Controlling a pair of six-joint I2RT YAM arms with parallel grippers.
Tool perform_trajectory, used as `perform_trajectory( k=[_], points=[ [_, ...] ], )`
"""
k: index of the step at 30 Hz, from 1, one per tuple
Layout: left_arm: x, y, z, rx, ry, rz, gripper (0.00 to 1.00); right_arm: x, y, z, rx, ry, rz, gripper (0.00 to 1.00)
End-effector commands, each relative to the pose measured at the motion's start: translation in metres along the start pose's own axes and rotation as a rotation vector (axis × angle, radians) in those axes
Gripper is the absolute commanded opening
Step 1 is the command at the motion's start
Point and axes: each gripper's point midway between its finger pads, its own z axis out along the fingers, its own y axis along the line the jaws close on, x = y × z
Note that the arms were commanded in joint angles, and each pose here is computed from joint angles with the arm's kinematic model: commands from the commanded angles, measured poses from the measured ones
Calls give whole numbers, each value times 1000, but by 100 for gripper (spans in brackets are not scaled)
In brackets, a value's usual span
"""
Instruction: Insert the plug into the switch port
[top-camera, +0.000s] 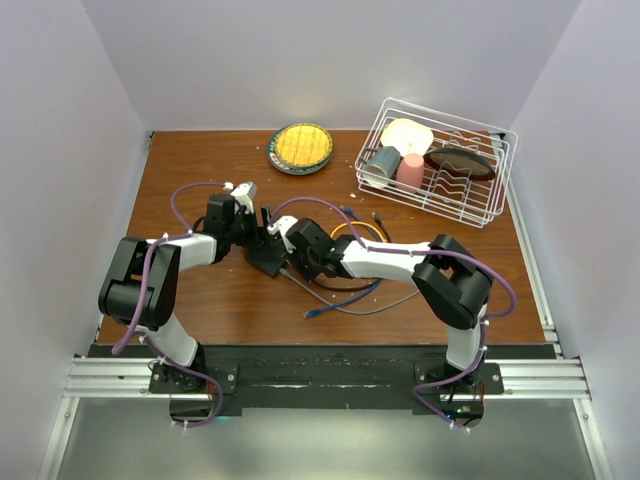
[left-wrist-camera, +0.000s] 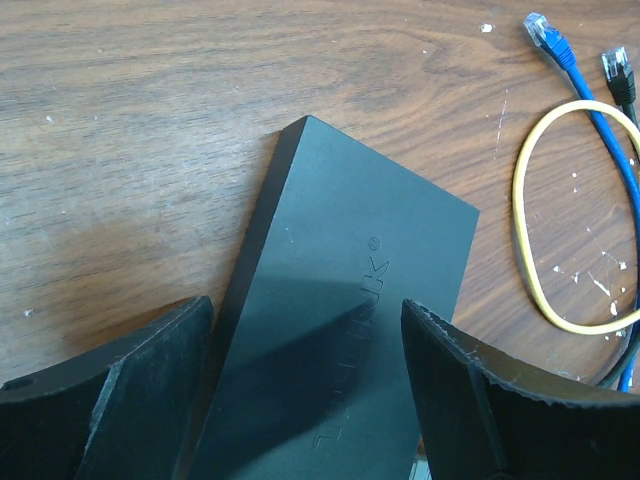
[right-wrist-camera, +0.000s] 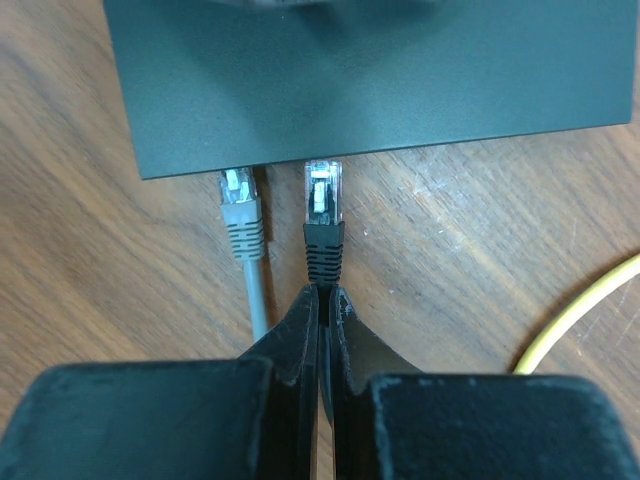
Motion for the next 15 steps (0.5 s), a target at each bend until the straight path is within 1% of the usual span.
perform_trajectory(
  k=[1,10,15],
  points=[
    [5,4,4,-4,27,-2,81,-41,-3,-26,2,-150,30,0],
    [5,3,2,-2,26,-1,81,-28,1,-8,-10,-115,35,0],
    [7,5,4,-8,33,-3,81,-20,-1,-12,-4,-109,36,0]
  ],
)
